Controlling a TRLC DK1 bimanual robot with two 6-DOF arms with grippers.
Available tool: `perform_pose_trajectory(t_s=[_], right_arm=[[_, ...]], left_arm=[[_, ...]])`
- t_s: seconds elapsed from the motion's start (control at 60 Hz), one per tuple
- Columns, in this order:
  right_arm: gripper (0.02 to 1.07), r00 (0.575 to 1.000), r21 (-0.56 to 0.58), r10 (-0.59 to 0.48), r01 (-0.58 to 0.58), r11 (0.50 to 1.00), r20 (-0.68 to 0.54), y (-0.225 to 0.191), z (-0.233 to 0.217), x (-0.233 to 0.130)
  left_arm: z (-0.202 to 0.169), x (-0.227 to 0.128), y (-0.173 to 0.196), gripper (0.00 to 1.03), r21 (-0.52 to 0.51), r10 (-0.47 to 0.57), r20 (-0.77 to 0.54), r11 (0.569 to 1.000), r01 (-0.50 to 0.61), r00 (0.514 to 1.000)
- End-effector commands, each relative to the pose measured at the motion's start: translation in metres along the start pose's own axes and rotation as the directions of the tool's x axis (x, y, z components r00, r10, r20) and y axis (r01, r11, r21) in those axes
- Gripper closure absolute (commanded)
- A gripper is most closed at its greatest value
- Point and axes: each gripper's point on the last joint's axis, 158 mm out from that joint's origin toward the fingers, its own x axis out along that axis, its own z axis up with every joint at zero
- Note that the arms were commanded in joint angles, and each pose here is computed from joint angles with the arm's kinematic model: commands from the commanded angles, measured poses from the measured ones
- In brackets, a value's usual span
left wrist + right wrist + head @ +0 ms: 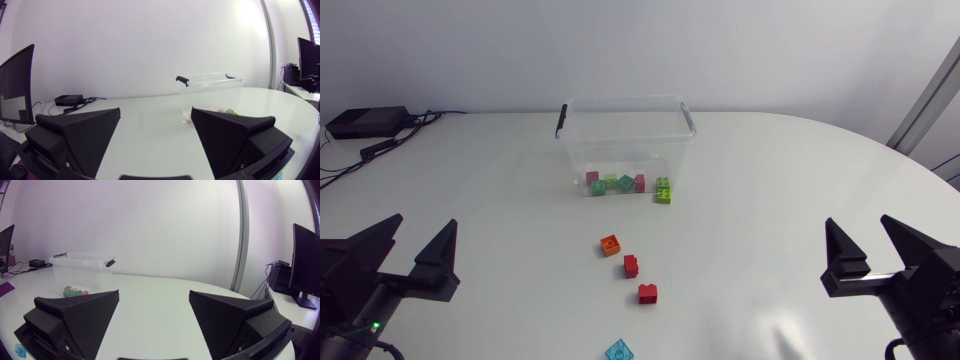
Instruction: Place the duplo bricks in the container
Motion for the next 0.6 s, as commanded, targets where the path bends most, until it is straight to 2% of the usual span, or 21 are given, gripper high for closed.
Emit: perform_pose_trajectory(t_s=[0.0, 0.583], right_arm=[[0.06, 1.000, 0.019, 0.015, -0.014, 1.000, -0.021, 0.0038, -0.0113, 0.0010], [0.06, 1.000, 0.019, 0.013, -0.013, 1.000, -0.021, 0.0035, -0.0113, 0.0010]], left_arm=[[-0.0088, 0.0008, -0.0003, 0.04, -0.012, 0.000, -0.010, 1.000, 0.000, 1.000], [-0.0086, 0.0008, -0.0022, 0.05, -0.012, -0.007, -0.009, 1.000, 0.007, 1.000]])
